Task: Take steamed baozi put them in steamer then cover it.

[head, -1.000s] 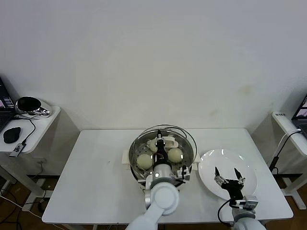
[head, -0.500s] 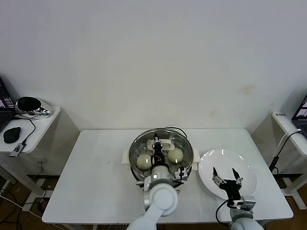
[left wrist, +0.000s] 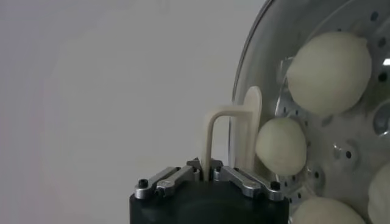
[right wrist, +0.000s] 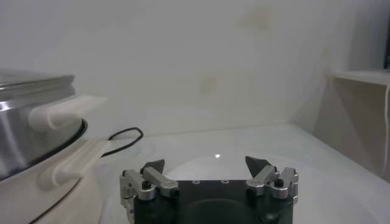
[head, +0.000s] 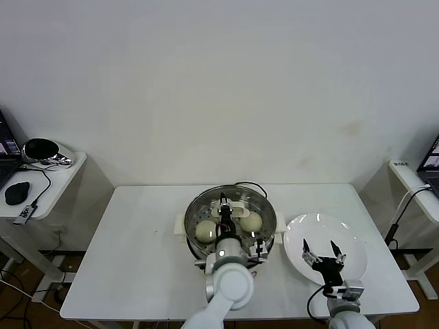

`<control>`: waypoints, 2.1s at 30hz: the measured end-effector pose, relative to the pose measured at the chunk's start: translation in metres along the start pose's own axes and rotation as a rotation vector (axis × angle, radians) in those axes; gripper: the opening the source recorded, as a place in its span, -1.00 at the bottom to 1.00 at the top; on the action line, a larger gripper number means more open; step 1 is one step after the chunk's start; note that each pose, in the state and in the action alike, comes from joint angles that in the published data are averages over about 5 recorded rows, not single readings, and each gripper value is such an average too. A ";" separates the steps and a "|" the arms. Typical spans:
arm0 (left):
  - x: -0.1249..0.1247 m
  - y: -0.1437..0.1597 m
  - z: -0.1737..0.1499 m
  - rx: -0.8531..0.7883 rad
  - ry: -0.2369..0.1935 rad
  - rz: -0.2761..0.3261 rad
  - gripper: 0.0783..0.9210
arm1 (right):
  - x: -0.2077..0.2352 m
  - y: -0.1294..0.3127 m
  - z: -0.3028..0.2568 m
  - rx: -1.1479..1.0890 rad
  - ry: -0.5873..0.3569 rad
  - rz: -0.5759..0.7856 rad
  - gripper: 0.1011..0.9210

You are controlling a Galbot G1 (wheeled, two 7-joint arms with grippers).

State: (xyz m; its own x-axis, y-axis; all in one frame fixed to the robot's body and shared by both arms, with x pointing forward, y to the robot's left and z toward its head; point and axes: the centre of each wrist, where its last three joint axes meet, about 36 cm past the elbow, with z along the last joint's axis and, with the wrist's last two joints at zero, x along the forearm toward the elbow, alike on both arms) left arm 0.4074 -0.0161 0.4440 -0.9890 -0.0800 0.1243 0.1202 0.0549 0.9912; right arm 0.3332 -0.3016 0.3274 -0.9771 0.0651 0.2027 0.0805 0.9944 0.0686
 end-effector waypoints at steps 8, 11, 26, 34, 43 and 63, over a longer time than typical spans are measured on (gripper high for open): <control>0.001 -0.005 0.002 0.002 0.001 0.000 -0.81 | 0.000 0.001 0.000 -0.002 0.000 0.001 0.76; 0.002 -0.004 0.002 0.008 -0.005 0.001 -0.68 | 0.001 0.001 0.001 -0.002 0.000 0.002 0.76; 0.027 0.010 0.008 0.054 -0.062 0.013 0.35 | 0.002 0.001 0.000 0.001 -0.002 0.006 0.76; 0.048 0.021 0.019 0.096 -0.099 0.034 0.75 | 0.005 -0.004 0.000 0.014 0.003 0.009 0.76; 0.065 0.043 0.048 0.218 -0.123 0.028 0.77 | 0.014 -0.003 0.000 0.024 -0.002 -0.021 0.76; 0.083 0.037 0.243 0.979 -0.050 0.111 0.77 | 0.063 -0.001 -0.006 0.076 0.005 -0.128 0.76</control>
State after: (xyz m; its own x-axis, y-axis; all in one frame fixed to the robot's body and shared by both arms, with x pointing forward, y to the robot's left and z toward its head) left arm 0.3089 0.2211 0.4802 -0.9817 0.0162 0.1899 0.1102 0.8611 0.4964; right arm 0.2725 -0.2993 0.3461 -0.9773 -0.0632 0.2022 -0.0604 0.9980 0.0199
